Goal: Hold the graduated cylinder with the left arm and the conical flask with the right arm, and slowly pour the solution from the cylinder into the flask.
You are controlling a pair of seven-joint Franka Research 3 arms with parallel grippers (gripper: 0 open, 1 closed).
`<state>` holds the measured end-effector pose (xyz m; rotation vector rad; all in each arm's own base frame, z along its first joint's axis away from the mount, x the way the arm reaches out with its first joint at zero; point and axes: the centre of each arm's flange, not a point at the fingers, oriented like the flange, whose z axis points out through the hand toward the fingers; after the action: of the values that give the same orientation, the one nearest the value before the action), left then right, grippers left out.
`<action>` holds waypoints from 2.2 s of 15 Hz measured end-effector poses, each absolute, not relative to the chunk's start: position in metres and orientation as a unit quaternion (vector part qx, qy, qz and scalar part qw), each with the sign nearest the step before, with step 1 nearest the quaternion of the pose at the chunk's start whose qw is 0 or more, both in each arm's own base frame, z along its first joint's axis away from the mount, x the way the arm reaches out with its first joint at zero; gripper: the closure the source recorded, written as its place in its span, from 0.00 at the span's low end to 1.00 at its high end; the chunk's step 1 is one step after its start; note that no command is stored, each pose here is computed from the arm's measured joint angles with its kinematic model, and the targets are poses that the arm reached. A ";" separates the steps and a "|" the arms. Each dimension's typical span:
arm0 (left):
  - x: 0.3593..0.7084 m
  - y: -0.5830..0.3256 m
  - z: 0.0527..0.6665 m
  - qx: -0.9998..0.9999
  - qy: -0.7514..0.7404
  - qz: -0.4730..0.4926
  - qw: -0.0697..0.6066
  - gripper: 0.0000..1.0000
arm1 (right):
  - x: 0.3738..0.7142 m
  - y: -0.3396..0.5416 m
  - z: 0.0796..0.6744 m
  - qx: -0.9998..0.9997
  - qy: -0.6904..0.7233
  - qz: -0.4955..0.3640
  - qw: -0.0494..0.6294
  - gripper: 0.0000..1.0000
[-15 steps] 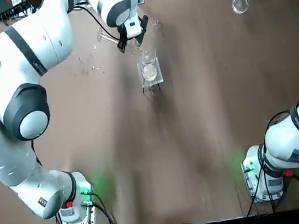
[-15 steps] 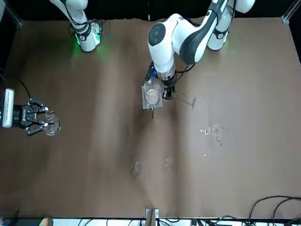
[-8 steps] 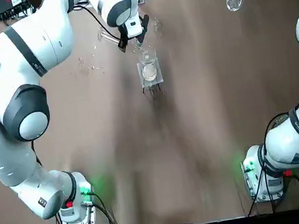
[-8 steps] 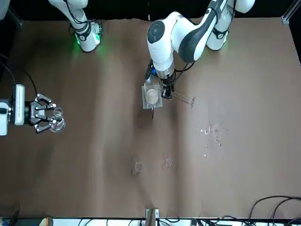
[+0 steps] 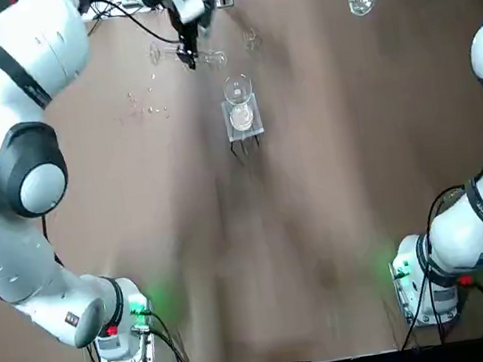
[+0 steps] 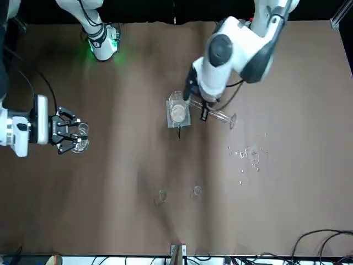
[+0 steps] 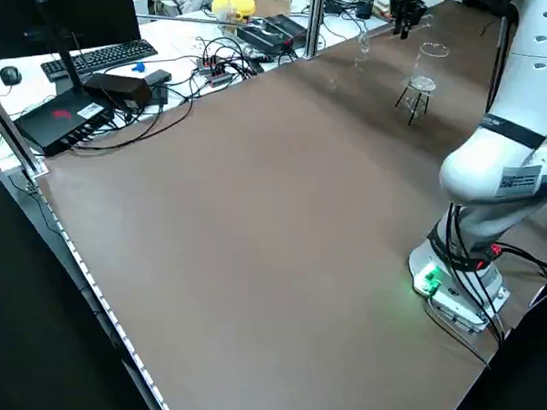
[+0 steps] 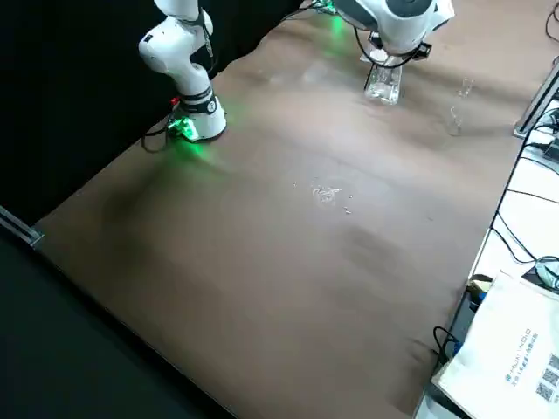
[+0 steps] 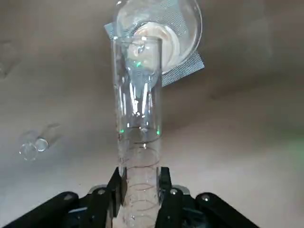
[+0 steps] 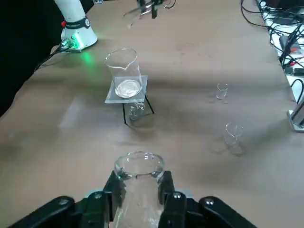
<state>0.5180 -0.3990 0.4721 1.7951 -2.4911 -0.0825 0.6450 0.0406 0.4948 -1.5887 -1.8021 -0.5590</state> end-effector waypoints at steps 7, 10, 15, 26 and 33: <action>0.580 -0.298 0.479 0.593 -0.785 0.041 0.175 0.66 | 0.628 0.118 0.508 -0.623 -0.708 -0.150 0.298 0.61; 0.607 -0.236 0.479 0.582 -0.772 0.097 0.236 0.66 | 0.615 0.159 0.514 -0.630 -0.718 -0.112 0.275 0.61; 0.637 -0.136 0.441 0.552 -0.745 0.172 0.334 0.66 | 0.589 0.227 0.525 -0.642 -0.720 -0.070 0.254 0.61; 0.650 0.014 0.293 0.497 -0.654 0.321 0.471 0.66 | 0.539 0.333 0.525 -0.673 -0.716 -0.010 0.184 0.61; 0.639 0.044 0.227 0.481 -0.620 0.363 0.503 0.66 | 0.521 0.373 0.531 -0.688 -0.709 -0.017 0.155 0.61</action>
<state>0.6390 0.0440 0.2267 1.1626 -1.4975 0.8765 0.5206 0.3729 0.5312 -1.9723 -2.0301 -0.0494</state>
